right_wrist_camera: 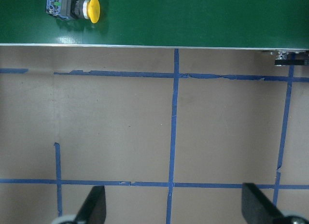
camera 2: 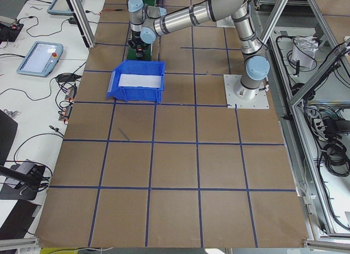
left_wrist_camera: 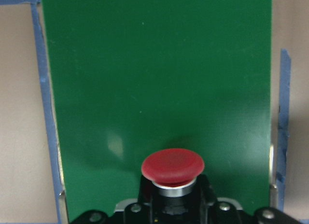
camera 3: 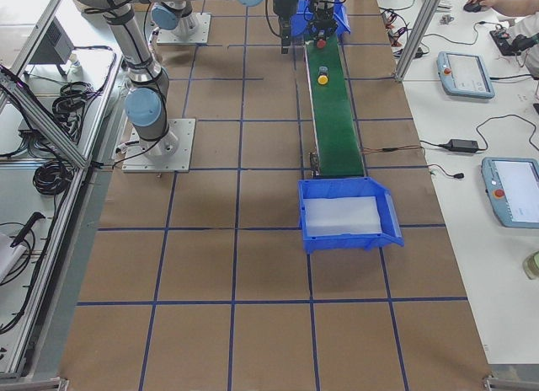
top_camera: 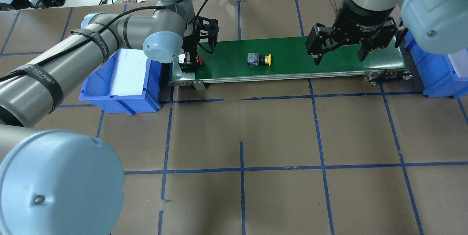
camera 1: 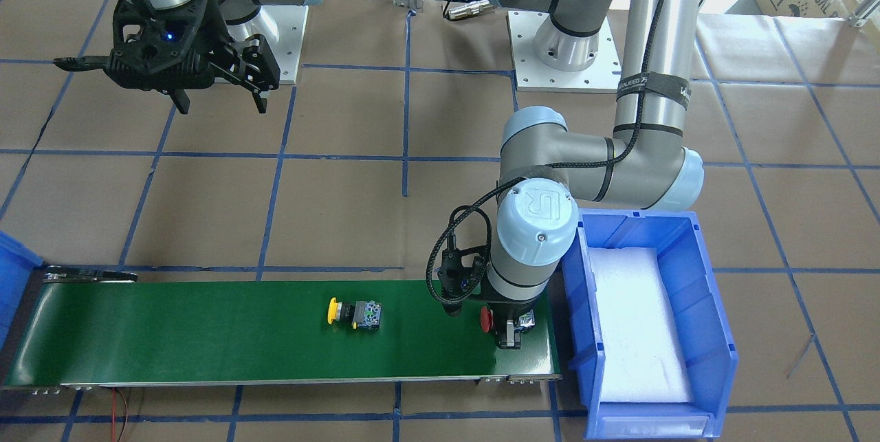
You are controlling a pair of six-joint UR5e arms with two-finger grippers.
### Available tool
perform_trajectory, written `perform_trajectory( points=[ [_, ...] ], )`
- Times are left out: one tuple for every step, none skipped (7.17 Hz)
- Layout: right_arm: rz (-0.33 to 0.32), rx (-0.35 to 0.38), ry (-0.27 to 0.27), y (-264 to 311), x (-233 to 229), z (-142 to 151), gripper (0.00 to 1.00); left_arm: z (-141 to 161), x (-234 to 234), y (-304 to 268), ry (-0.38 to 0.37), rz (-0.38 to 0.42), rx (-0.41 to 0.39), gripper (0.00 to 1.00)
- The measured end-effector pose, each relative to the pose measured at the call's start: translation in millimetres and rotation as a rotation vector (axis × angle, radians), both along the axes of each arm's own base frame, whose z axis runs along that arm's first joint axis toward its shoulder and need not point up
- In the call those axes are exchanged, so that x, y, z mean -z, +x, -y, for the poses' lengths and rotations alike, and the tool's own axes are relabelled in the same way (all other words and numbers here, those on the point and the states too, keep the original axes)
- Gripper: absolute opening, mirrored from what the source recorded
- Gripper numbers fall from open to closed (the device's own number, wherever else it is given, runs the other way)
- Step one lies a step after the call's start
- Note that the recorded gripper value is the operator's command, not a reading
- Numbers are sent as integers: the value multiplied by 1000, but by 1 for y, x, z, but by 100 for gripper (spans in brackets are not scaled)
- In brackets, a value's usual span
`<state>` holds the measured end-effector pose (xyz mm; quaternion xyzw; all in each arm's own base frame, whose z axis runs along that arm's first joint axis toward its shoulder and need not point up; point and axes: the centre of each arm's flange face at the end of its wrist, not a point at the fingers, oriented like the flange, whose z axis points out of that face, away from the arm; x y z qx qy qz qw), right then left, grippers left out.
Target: Transport two buttons from left to right
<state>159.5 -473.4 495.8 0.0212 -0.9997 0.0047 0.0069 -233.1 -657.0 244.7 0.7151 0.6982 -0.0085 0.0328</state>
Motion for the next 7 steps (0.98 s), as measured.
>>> perform_trajectory(
  points=[
    [0,2,1,0,0,0,100,-1,-6,1,-5,0,-3,99],
    [0,4,2,-1,0,0,100,-6,-21,2,-8,-1,-7,99],
    [0,7,4,-2,0,0,100,-17,-49,7,6,-2,-19,99],
    [0,11,6,-4,1,1,100,-38,-90,15,32,-2,-48,97],
    [0,10,8,-5,1,1,100,-65,-127,22,65,0,-95,97],
    [0,6,10,-5,1,1,100,-101,-161,27,89,3,-170,98],
    [5,-8,11,-5,1,1,100,-146,-189,35,90,5,-282,98]
  ],
)
